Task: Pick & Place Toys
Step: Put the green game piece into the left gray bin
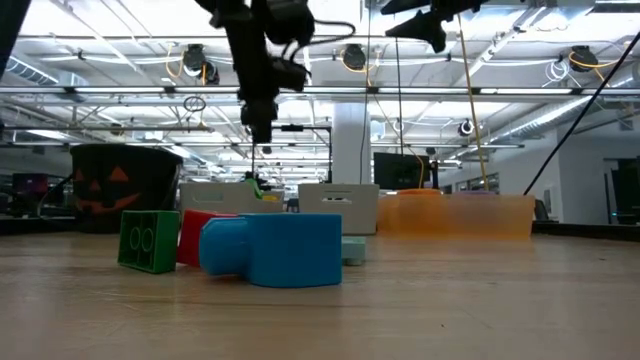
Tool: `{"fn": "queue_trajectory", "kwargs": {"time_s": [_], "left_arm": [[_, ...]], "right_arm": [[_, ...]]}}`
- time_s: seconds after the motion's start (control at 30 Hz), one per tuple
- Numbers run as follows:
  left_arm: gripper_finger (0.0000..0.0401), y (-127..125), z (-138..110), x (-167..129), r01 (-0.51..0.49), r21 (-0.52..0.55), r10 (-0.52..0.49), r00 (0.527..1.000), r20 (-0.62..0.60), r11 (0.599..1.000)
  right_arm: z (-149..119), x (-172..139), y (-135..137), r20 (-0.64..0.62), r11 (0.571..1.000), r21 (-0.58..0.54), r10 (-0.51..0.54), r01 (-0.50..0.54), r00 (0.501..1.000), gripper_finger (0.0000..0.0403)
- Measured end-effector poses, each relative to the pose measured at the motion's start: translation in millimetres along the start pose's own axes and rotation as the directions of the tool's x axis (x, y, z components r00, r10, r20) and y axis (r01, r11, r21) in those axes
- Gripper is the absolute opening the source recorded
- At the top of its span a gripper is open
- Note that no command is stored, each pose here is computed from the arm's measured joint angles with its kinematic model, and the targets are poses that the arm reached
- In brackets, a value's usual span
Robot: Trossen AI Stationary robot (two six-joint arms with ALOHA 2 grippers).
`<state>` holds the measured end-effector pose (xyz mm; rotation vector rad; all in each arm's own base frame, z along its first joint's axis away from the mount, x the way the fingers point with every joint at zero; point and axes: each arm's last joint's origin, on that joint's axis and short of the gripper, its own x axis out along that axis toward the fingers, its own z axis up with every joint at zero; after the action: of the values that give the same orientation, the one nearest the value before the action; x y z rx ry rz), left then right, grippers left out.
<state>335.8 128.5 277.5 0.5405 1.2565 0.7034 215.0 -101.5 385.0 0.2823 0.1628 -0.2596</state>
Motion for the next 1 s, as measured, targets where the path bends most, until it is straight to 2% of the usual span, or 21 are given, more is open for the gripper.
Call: {"fn": "queue_trajectory", "kwargs": {"time_s": [0.23,0.53,0.73,0.83,0.93,1.0], "left_arm": [[0.0106,2.3,-0.3,36.5,0.083,-0.012,-0.083,0.996,-0.022,0.996],[0.0106,13.0,-11.6,80.7,0.093,-0.035,-0.096,0.990,-0.104,0.995],[0.0106,20.1,-21.2,95.4,0.091,-0.020,-0.093,0.983,-0.160,0.996],[0.0106,27.5,-31.0,101.0,0.049,-0.091,-0.068,0.972,-0.225,0.995],[0.0106,34.9,-41.8,107.3,0.027,-0.213,-0.086,0.959,-0.271,0.977],[0.0106,38.4,-46.8,109.9,0.013,-0.254,-0.090,0.952,-0.294,0.967]], "right_arm": [[1.0,-1.0,-6.4,0.019,0.995,0.013,-0.104,0.104,0.994,0.0210],[1.7,-1.5,-9.5,0.043,0.977,0.019,-0.213,0.212,0.976,0.0210],[2.0,-1.9,-11.0,0.053,0.964,0.045,-0.264,0.262,0.963,0.0210],[2.0,-1.8,-11.1,0.053,0.964,0.045,-0.265,0.263,0.963,0.0210],[1.9,-1.8,-11.1,0.053,0.964,0.043,-0.265,0.263,0.963,0.0210],[1.9,-1.8,-11.1,0.054,0.963,0.043,-0.267,0.265,0.962,0.0210]]}}
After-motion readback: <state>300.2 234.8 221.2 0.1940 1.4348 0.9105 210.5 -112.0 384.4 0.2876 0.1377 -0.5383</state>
